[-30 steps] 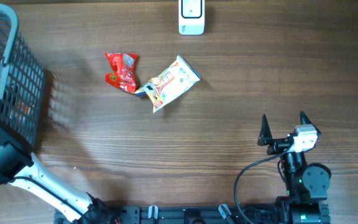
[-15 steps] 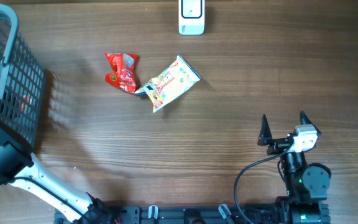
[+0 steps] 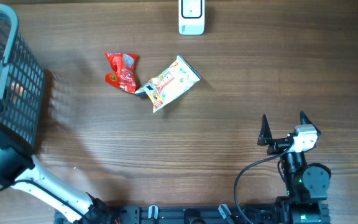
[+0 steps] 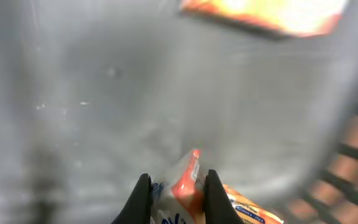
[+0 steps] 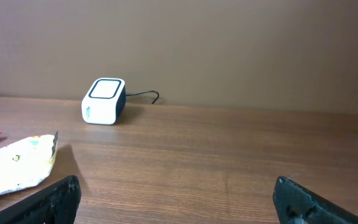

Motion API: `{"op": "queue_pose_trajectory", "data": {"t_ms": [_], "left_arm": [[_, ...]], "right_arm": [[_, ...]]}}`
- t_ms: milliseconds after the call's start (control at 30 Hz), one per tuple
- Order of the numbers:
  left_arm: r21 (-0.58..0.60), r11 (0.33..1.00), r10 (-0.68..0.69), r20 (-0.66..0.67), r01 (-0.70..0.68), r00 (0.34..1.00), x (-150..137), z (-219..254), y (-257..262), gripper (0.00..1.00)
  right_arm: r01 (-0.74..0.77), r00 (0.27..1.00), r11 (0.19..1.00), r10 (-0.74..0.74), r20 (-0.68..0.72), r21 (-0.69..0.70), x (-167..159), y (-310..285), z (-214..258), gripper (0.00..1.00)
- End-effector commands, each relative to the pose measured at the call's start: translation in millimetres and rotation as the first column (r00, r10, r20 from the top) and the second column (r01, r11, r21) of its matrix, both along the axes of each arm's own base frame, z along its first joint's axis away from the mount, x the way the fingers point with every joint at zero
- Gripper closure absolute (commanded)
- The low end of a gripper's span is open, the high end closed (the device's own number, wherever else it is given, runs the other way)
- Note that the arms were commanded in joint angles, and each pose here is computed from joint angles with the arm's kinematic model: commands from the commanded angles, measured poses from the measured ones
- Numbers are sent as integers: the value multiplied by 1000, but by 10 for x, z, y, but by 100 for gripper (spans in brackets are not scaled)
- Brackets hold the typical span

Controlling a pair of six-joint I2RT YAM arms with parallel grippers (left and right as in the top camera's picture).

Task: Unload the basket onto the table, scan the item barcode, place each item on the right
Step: 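Grasp the small orange box in the basket with the left gripper, then lift the orange box out and drop it beside the red bag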

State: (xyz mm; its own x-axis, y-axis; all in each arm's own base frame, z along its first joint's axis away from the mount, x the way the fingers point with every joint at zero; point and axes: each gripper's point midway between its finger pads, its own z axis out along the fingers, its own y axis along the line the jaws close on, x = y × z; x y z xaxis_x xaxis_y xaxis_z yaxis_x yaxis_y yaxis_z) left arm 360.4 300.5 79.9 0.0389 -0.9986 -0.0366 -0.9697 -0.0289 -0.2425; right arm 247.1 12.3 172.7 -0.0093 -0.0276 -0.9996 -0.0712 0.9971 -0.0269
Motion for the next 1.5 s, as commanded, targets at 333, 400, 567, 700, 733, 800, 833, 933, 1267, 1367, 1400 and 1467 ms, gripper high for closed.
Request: {"op": "queue_pose_trajectory", "data": {"t_ms": [333,400,567,700,733,800,833,933,1267,1367,1400,1467], "left_arm": [[393,914,-37,321,-98,947,-90,2050,156,96],[414,904,-67,378,-104,923,-102,2307,69,96],[429,900,-158,479,-73,863,-107,2766,-273,96],[377,925,-256,538,43,803,46,2874,-705,96],[352,931,-293,561,97,774,131,2889,-876,96],[305,931,-350,594,200,725,259,2892,-1204,96],[287,926,-374,600,246,707,307,2884,-1369,96],[282,890,-456,581,358,674,407,2828,-1784,96],[379,719,-663,126,582,738,447,1931,-2515,96],[292,687,-703,35,665,711,435,1453,-2744,96],[261,677,-714,5,688,701,424,1288,-2807,96],[193,659,-733,-53,727,679,387,957,-2919,96]], "right_arm": [[10,1000,1000,-10,7,8,-2,-14,14,0],[10,1000,1000,-10,7,8,-2,-14,14,0],[10,1000,1000,-10,7,8,-2,-14,13,0],[10,1000,1000,-10,7,8,-2,-14,13,0],[10,1000,1000,-10,7,8,-2,-14,14,0],[10,1000,1000,-10,7,8,-2,-14,14,0],[10,1000,1000,-10,7,8,-2,-14,14,0],[10,1000,1000,-10,7,8,-2,-14,14,0],[10,1000,1000,-10,7,8,-2,-14,14,0],[10,1000,1000,-10,7,8,-2,-14,13,0],[10,1000,1000,-10,7,8,-2,-14,14,0],[10,1000,1000,-10,7,8,-2,-14,14,0]]}}
